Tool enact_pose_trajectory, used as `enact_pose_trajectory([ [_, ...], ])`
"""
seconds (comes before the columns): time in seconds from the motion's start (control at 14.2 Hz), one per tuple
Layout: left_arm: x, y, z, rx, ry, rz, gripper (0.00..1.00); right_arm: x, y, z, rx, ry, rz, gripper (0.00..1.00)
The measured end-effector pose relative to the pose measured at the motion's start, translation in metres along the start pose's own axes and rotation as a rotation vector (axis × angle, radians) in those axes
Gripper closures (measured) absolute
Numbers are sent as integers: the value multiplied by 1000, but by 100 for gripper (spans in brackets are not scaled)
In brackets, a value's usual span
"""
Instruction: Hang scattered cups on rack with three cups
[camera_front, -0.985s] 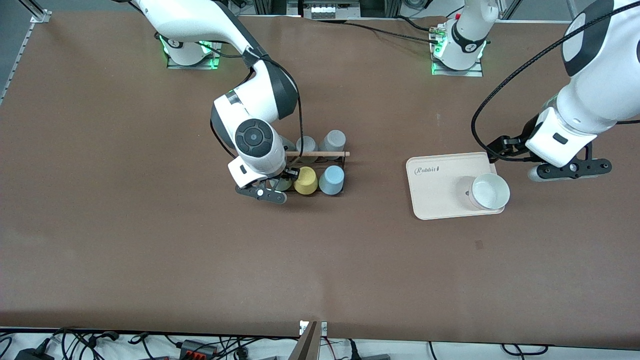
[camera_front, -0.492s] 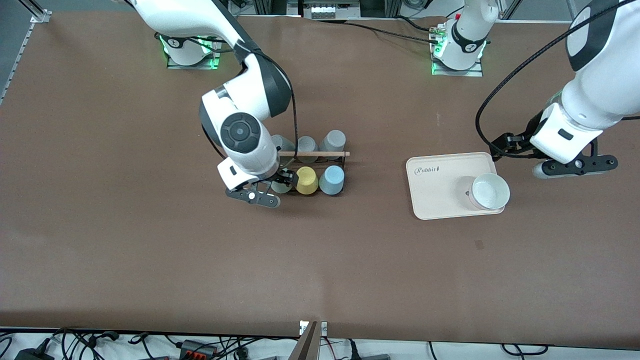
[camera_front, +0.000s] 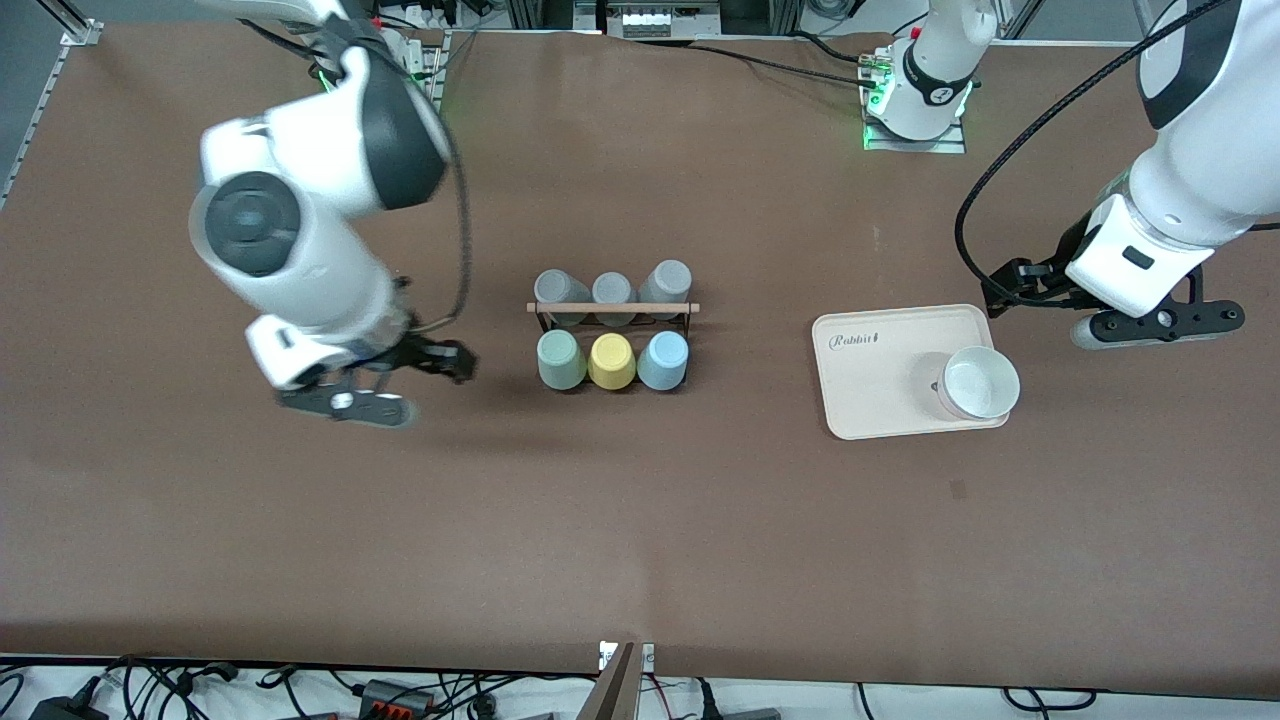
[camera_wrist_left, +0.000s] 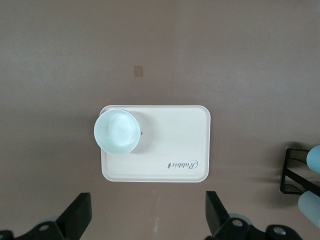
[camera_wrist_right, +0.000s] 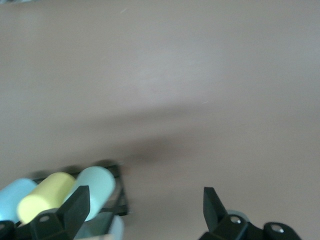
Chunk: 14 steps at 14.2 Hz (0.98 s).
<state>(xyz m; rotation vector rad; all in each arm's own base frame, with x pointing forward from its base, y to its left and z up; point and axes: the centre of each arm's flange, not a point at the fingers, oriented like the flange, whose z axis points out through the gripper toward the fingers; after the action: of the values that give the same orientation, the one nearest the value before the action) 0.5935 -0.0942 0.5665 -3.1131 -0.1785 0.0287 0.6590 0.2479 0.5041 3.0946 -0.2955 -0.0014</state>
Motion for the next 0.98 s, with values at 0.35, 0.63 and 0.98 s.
enact_pose_trajectory([
  [0.35, 0, 1, 0, 0, 0, 3, 0, 22, 94, -54, -20, 17, -31, 0],
  [0.63, -1, 3, 0, 0, 0, 5, 0, 30, 193, -80, -14, -14, -43, 0],
  [0.98, -1, 5, 0, 0, 0, 9, 0, 17, 256, -87, 9, -39, -38, 0],
])
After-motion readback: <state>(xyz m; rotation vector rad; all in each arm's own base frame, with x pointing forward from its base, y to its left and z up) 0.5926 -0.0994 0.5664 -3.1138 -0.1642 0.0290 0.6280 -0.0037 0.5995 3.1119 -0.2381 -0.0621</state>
